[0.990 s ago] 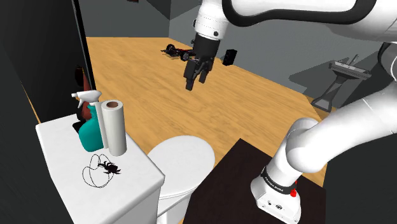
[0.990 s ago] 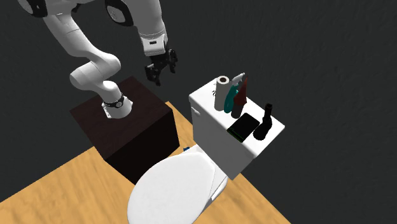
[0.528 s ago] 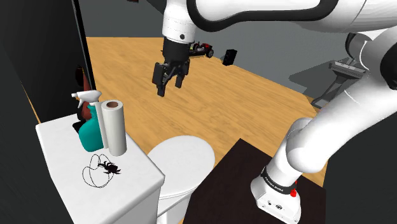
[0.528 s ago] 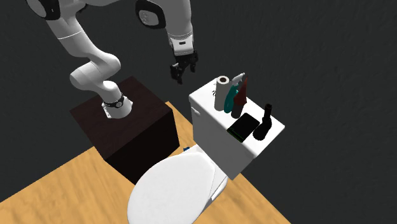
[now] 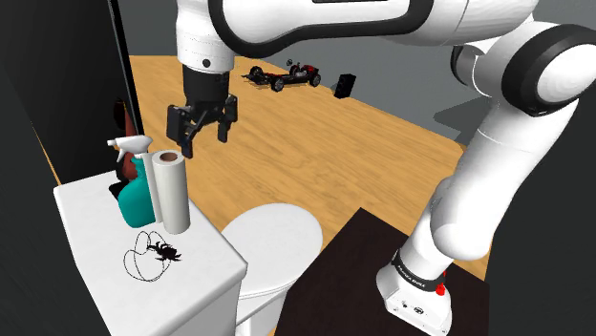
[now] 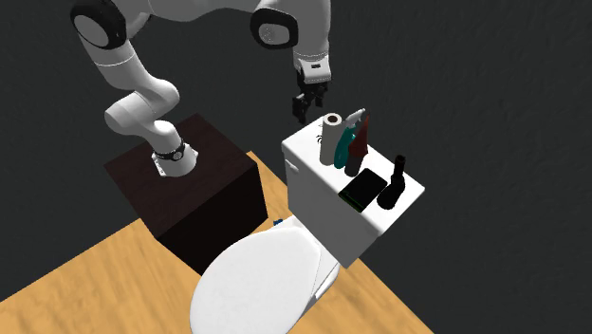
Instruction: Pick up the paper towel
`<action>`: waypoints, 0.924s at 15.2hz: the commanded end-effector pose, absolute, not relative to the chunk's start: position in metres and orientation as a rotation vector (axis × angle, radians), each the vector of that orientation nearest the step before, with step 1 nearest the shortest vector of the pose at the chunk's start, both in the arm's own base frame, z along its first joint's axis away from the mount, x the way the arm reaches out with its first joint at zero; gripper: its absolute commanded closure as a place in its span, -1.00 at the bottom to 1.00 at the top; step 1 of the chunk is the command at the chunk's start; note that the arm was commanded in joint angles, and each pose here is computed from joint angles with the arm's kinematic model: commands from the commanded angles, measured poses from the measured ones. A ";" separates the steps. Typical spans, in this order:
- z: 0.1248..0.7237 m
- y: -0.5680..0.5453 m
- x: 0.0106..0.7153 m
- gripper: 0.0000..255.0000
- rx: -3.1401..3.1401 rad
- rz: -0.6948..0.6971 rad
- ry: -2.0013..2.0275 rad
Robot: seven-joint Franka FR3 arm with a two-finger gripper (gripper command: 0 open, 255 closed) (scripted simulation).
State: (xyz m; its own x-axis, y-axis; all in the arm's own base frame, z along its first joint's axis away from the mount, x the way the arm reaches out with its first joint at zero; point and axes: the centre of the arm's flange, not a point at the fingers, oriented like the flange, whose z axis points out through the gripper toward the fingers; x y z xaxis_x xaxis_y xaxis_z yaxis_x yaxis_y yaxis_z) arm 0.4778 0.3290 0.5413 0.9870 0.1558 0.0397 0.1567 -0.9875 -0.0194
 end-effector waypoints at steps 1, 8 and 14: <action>0.534 0.354 0.492 -1.00 -3.110 -0.055 -0.242; 0.506 0.382 0.508 -1.00 -3.112 -0.049 -0.242; 0.487 0.383 0.507 1.00 -3.112 -0.049 -0.242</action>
State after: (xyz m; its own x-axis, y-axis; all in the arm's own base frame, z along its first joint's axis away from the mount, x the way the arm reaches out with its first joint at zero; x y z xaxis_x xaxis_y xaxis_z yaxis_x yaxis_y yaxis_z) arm 0.5072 0.3827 0.4876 0.9875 0.1541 0.0325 0.1547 -0.9878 -0.0170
